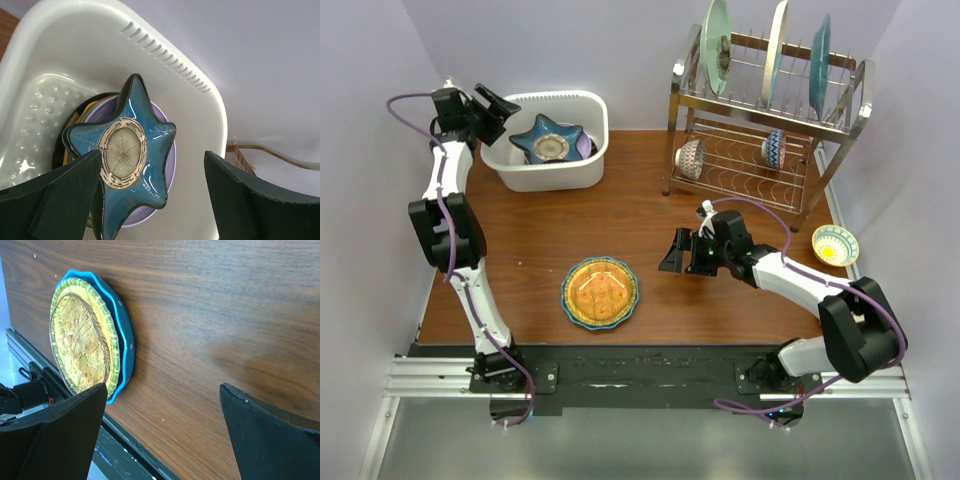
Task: Place the plates into the plastic bin on the countertop
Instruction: Place the plate in the plastic bin, then pick up the plate at the center of the board.
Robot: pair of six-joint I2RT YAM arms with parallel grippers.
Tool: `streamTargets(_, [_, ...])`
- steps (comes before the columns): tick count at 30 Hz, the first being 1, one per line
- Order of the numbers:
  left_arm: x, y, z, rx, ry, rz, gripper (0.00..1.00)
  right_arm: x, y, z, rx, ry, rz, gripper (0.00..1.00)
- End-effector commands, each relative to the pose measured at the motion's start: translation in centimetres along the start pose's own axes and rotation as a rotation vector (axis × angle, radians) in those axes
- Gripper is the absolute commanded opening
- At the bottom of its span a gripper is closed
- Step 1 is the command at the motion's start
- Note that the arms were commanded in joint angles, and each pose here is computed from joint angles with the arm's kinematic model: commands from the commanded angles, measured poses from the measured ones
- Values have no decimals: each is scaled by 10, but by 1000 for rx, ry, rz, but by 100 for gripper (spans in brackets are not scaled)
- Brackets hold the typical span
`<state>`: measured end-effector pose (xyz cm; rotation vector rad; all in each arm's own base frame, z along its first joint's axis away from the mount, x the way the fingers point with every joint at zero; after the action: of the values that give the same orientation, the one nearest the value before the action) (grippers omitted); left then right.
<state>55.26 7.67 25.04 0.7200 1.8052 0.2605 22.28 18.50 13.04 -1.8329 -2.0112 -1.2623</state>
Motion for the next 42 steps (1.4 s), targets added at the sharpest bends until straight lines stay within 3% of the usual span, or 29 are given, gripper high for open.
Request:
streamTargets(1, [-47,16,-35,-48,-143,115,88,4,4,-3,-25,18,-23,98])
streamTargets(10, [-89,8,-84,-59,-243,225,90,8,9,0,-23,29,-28,98])
streamTargets(19, [-104,-38,-134,-22,-261,330,87,20,14,5,-17,54,-57,97])
streamTargets(31, [-73,-125,-171,154,-193,377,80,39,10,19,32,85,-108,93])
streamTargets(42, [-13,-180,-189,274,-89,318,79,62,-1,38,116,162,-150,68])
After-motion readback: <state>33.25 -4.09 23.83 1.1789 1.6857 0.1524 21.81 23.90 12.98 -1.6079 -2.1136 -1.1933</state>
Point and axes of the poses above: each gripper's point midway between its finger pads, its own z axis out along the fingers, its own x axis along the line the jaws close on, y = z × x, the point moved 8 cm from there along -z, back along the fingers, and after that the axes turned 3 degrees about -z, right-handed, at the moved point
